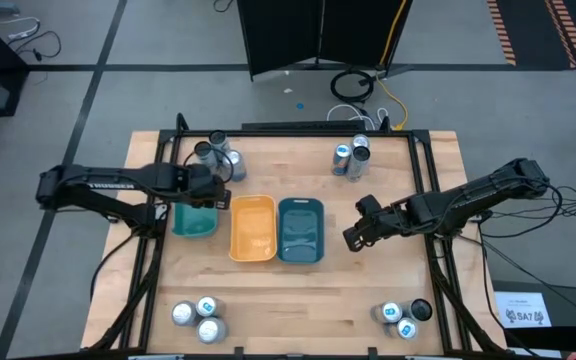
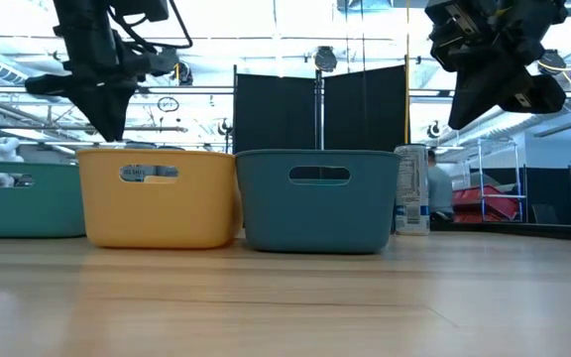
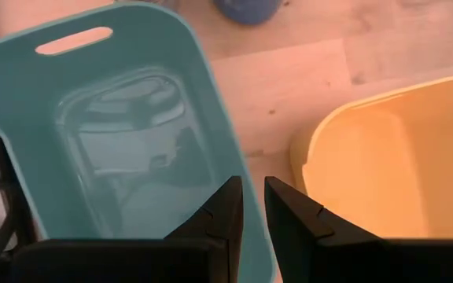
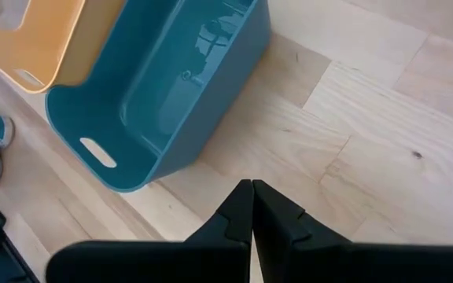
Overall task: Sort soda cans
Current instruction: Move the green bin to the right side of the blue bin
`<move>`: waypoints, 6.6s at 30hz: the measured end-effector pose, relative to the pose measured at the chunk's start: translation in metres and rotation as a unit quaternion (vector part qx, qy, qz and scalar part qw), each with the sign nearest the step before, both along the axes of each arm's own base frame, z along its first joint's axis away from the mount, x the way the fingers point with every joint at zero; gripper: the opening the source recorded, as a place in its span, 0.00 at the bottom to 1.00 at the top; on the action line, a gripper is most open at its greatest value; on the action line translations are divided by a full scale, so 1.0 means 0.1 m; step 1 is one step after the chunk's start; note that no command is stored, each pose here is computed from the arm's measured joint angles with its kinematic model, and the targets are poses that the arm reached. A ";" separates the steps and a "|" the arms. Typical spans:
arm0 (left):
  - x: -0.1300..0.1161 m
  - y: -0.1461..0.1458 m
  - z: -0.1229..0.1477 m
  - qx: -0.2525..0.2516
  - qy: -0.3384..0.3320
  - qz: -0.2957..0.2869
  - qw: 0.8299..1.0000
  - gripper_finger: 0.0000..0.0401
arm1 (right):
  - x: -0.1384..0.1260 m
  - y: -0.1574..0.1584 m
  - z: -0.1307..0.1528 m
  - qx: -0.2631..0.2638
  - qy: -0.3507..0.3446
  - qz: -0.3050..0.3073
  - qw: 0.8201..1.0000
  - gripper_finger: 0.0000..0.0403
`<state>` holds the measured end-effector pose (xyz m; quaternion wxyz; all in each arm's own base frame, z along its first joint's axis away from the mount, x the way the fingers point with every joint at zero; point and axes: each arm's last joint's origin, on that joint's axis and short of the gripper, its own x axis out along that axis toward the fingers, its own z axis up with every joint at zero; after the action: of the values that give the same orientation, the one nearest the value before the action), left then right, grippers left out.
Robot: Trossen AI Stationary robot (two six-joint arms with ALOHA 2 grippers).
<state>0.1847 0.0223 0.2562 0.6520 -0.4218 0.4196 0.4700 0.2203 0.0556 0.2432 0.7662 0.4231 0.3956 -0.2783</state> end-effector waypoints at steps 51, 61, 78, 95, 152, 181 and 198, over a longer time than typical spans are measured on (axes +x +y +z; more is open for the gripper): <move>0.16 -0.10 -0.02 -0.054 0.115 0.065 0.990 0.02 | -0.07 0.21 0.00 0.002 0.002 0.041 0.999 0.00; 0.05 -0.31 0.81 -0.002 0.003 0.021 1.000 0.01 | -0.07 0.21 -0.01 -0.005 0.005 0.047 0.999 0.00; 0.64 -0.53 1.09 0.029 -0.010 -0.095 0.995 0.01 | -0.42 0.13 0.31 0.009 -0.052 0.030 0.998 0.00; 1.86 -0.73 1.15 0.042 -0.075 -0.319 0.944 0.01 | -0.86 -0.07 0.79 -0.059 -0.220 0.161 0.960 0.00; 2.52 -1.16 0.82 -0.044 -0.105 -0.337 0.934 0.01 | 0.60 0.37 0.88 -0.465 0.065 0.583 0.662 0.36; 2.35 -1.17 1.27 0.077 -0.177 -0.379 0.905 0.16 | 0.33 0.28 1.03 -0.409 0.053 0.566 0.713 0.00; 2.07 -1.00 1.63 0.147 -0.187 -0.364 0.901 0.31 | -0.15 0.14 1.04 -0.296 0.174 0.407 0.847 0.00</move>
<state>0.3920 -0.0780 0.4194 0.8984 -0.2194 0.3409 0.1691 0.2056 0.0698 0.3468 0.8181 -0.0780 0.5581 -0.1147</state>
